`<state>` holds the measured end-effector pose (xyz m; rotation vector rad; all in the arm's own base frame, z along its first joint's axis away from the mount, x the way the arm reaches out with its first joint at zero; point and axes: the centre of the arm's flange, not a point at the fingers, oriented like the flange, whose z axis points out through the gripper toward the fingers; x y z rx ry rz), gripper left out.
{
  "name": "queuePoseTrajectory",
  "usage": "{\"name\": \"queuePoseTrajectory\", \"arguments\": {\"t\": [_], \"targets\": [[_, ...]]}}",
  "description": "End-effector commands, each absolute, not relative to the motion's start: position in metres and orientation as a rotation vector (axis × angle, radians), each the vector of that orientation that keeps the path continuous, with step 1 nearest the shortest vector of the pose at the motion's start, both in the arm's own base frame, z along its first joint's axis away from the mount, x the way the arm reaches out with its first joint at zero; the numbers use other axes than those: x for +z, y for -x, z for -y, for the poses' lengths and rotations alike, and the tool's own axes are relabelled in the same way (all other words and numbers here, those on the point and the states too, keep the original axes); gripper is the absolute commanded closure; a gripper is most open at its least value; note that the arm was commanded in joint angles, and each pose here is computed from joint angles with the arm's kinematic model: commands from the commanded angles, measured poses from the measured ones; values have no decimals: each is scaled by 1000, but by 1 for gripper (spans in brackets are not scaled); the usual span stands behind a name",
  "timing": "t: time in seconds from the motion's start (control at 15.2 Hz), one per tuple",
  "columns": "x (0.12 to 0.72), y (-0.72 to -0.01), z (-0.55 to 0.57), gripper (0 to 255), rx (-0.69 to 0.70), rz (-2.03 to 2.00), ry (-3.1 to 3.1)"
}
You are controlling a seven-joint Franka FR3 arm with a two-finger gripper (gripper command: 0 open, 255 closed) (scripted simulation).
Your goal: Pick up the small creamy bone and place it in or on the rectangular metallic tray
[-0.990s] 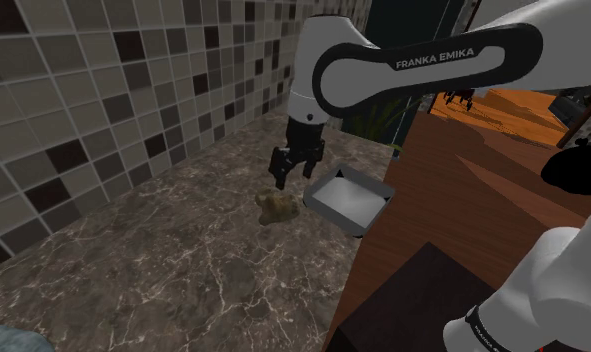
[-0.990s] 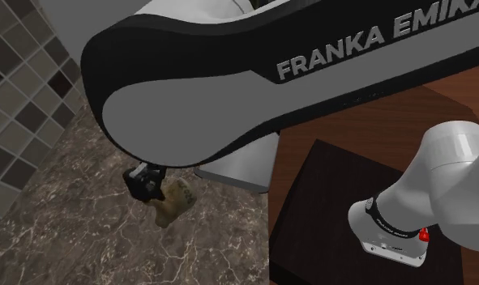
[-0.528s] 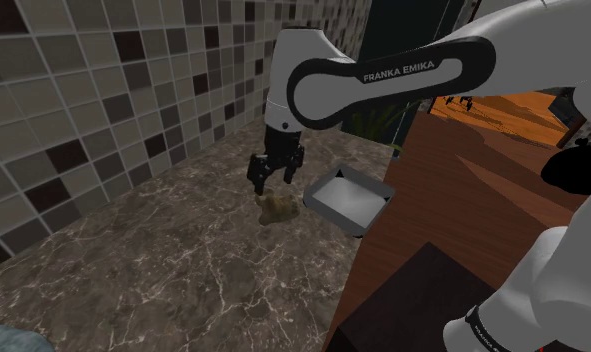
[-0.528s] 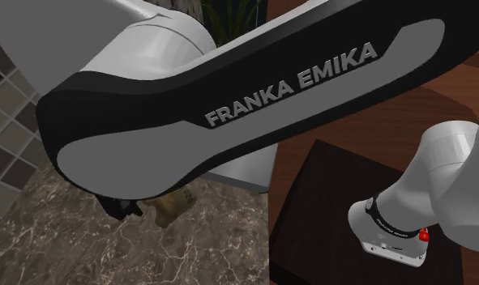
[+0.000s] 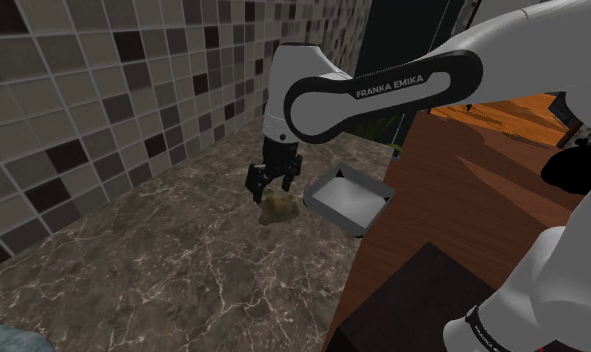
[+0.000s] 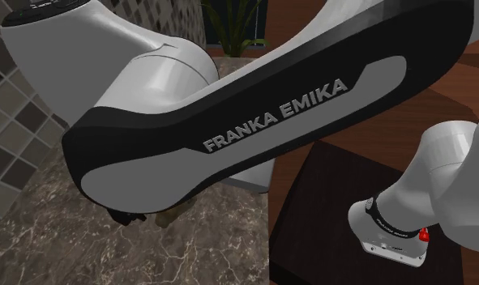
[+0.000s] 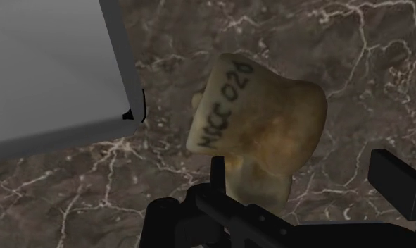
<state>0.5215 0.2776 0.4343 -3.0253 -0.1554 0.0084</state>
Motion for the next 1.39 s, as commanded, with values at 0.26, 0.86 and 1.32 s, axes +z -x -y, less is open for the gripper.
{"name": "queuePoseTrajectory", "arguments": {"t": [0.26,0.86,1.32], "targets": [[434,-522,-278,255,8,155,3025],[439,-522,-278,255,8,155,3025],[462,-522,-279,0,6,156,3024]]}}
